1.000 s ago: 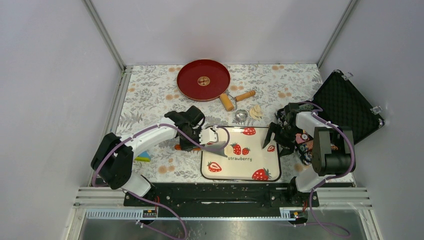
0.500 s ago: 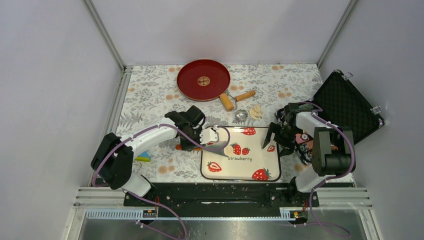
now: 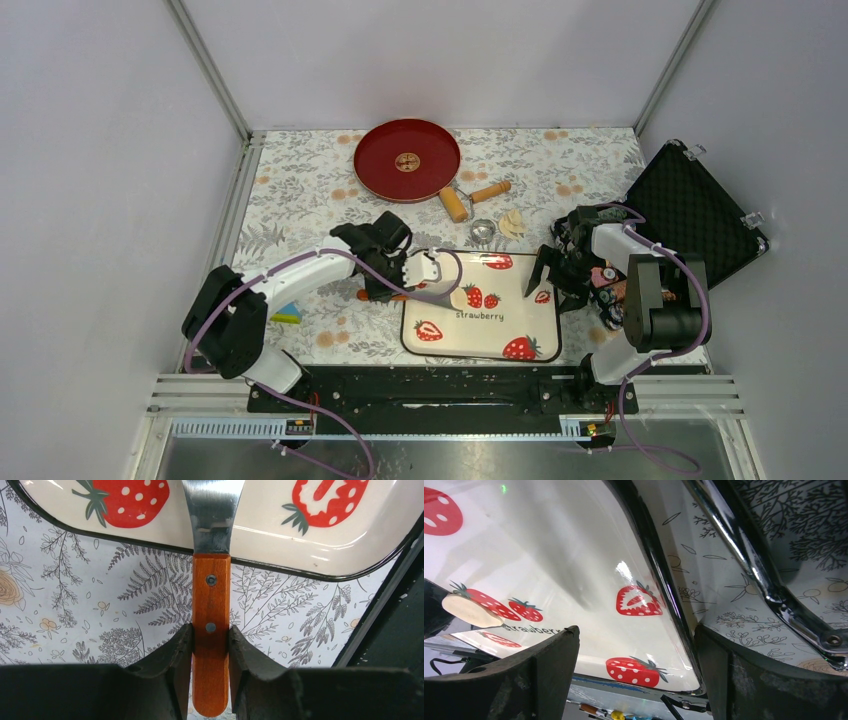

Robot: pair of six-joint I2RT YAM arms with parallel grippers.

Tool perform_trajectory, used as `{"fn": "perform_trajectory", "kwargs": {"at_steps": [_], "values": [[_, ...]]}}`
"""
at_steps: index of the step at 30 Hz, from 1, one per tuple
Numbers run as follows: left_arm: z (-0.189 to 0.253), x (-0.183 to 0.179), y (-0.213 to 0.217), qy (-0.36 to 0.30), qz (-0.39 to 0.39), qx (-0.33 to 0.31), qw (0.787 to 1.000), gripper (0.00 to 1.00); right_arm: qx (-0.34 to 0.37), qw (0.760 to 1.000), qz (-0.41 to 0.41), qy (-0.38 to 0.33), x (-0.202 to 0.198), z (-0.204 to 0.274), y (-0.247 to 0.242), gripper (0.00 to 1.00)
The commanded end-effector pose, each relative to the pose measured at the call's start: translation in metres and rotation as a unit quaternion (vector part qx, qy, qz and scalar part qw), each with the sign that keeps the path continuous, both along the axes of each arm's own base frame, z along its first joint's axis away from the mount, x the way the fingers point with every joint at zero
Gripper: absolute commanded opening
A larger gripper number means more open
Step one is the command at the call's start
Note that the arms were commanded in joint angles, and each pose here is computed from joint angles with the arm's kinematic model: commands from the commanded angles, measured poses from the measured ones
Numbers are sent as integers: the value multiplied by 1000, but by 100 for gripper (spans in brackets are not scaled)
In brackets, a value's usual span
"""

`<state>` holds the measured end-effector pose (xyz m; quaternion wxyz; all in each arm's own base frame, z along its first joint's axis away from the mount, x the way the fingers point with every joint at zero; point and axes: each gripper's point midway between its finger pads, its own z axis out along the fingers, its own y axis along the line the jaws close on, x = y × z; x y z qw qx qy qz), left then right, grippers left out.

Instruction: Roll out the dumpling wrappers from the dough

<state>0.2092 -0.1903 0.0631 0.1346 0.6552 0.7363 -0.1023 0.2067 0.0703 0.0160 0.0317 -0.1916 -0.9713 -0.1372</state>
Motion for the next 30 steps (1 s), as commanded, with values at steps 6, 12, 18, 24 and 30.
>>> {"fn": "perform_trajectory", "kwargs": {"at_steps": [6,12,18,24,30], "values": [[8,6,-47,-16,-10,-108,994,0,26,1000,10,-9,-2,2,12,92],[12,4,-59,-27,4,-165,986,0,26,1000,10,-10,-2,2,11,92],[22,2,-64,-47,18,-208,977,0,27,999,10,-16,-1,6,12,92],[24,-1,-58,-59,23,-213,975,0,26,999,11,-21,1,8,12,93],[11,-3,-50,-46,15,-173,984,0,26,999,11,-18,0,7,11,93]]}}
